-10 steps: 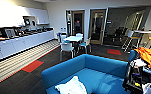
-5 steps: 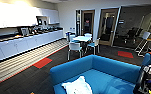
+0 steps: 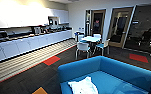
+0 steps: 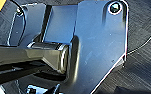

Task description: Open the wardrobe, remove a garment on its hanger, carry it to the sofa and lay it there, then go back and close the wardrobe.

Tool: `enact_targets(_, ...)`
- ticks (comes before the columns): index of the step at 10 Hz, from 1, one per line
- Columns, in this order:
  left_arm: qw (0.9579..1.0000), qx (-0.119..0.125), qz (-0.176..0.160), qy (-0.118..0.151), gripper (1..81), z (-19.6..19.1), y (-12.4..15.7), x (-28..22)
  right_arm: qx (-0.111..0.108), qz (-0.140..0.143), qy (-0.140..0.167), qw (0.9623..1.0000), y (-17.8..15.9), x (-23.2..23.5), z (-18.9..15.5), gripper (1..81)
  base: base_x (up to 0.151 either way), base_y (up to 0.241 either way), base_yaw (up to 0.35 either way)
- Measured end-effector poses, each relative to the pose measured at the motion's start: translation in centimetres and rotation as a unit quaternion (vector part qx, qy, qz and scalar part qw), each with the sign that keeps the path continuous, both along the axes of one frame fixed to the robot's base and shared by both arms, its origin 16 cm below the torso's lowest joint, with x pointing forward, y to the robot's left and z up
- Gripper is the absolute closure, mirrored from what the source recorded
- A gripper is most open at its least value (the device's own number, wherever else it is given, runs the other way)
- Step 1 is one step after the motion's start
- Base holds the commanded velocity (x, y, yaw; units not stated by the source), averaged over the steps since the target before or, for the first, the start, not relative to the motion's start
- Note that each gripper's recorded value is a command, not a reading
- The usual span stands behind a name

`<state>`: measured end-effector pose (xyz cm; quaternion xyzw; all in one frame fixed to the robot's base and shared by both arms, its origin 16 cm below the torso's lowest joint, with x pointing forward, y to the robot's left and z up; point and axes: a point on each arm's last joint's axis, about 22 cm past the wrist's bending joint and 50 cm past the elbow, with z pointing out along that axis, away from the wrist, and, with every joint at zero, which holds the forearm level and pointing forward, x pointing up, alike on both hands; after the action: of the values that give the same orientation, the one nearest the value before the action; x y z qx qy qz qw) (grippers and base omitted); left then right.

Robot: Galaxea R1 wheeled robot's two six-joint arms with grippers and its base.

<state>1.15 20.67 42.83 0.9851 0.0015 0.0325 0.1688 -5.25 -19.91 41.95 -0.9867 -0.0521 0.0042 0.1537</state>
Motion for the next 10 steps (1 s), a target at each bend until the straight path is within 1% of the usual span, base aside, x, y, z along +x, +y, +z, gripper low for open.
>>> enact_targets(1,0.9999,-0.009,0.009,-0.010,1.0,0.2,0.3,-0.4,0.001,0.000,0.001,1.0000,0.1,-0.1,0.0,1.0,0.000,0.000,0.270)
enact_targets(2,0.9998,-0.007,0.017,-0.011,1.0,0.1,1.1,-1.1,0.003,0.000,0.000,1.0000,0.5,0.1,0.0,1.0,0.000,0.000,0.271)
enact_targets(3,0.9998,0.004,0.019,-0.004,1.0,-0.1,2.1,-1.9,0.006,-0.001,0.000,1.0000,1.2,0.1,0.1,1.0,0.000,0.000,0.275)
enact_targets(5,0.9995,0.020,0.023,-0.006,1.0,-0.5,3.1,-1.6,0.011,-0.001,-0.001,0.9999,1.9,0.1,0.1,1.0,0.000,0.000,0.275)
enact_targets(8,0.9996,0.015,0.021,-0.008,1.0,-0.5,1.7,-1.2,0.017,-0.001,0.007,0.9998,2.9,-1.1,0.3,1.0,0.000,0.000,0.275)
enact_targets(10,0.9996,0.014,0.022,-0.007,1.0,-0.5,1.6,-1.3,0.019,0.001,0.003,0.9998,3.2,-0.6,0.3,1.0,0.000,0.000,0.275)
